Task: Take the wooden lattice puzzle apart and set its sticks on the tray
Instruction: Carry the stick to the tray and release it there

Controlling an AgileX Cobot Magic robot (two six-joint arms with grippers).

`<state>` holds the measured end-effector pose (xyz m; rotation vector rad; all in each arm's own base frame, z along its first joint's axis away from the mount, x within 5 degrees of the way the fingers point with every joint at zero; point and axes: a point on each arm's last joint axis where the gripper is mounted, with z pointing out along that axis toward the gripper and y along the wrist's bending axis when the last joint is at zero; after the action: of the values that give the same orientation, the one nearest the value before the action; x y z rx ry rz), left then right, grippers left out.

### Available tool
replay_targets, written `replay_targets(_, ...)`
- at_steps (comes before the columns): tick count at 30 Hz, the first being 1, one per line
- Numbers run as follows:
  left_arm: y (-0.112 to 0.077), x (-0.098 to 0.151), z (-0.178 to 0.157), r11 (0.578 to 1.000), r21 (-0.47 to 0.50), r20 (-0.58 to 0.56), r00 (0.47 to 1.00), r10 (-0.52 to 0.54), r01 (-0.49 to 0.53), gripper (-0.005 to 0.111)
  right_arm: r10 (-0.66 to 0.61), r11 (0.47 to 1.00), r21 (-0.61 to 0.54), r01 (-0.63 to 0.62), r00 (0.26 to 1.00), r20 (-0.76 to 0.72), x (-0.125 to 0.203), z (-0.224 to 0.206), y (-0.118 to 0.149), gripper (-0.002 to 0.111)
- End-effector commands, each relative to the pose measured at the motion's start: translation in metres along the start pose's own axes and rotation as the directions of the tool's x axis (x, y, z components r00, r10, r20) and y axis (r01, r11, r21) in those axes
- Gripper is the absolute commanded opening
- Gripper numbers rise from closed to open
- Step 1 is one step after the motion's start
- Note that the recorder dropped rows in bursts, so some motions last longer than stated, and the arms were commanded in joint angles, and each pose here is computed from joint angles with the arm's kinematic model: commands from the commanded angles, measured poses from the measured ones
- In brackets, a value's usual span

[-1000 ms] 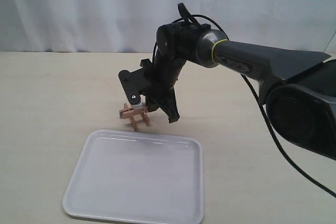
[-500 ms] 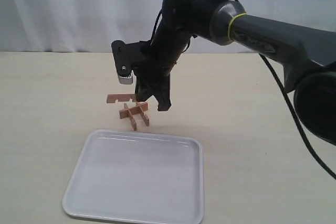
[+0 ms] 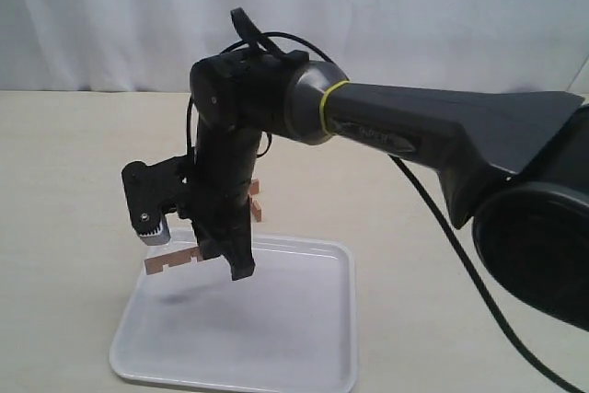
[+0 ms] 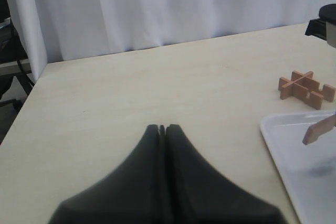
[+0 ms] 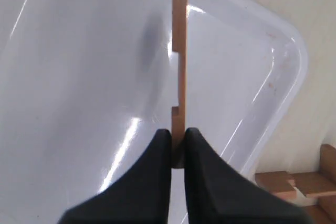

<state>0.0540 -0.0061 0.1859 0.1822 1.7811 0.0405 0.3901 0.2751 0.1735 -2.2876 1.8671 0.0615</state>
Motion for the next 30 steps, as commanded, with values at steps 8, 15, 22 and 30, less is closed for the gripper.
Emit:
replay_targets(8,0.0,0.0,0.0,1.0,-0.003,0.008,1.0,-0.007,0.007,0.0,0.077,0.997,0.016,-0.076,0.996,-0.052,0.004,0.038,-0.002,0.005)
replay_targets(15,0.0,0.0,0.0,1.0,-0.003,0.008,1.0,-0.007,0.007,0.0,0.085,0.996,0.01,-0.084,0.992,-0.092,0.008,0.043,-0.001,0.005)
replay_targets(22,0.0,0.0,0.0,1.0,-0.003,0.008,1.0,-0.007,0.007,0.0,0.085,0.996,0.008,-0.084,0.992,-0.093,0.008,0.042,-0.001,0.037)
replay_targets(30,0.0,0.0,0.0,1.0,-0.003,0.008,1.0,-0.007,0.007,0.0,0.089,0.995,0.044,-0.087,0.994,-0.061,0.004,0.015,-0.002,0.049)
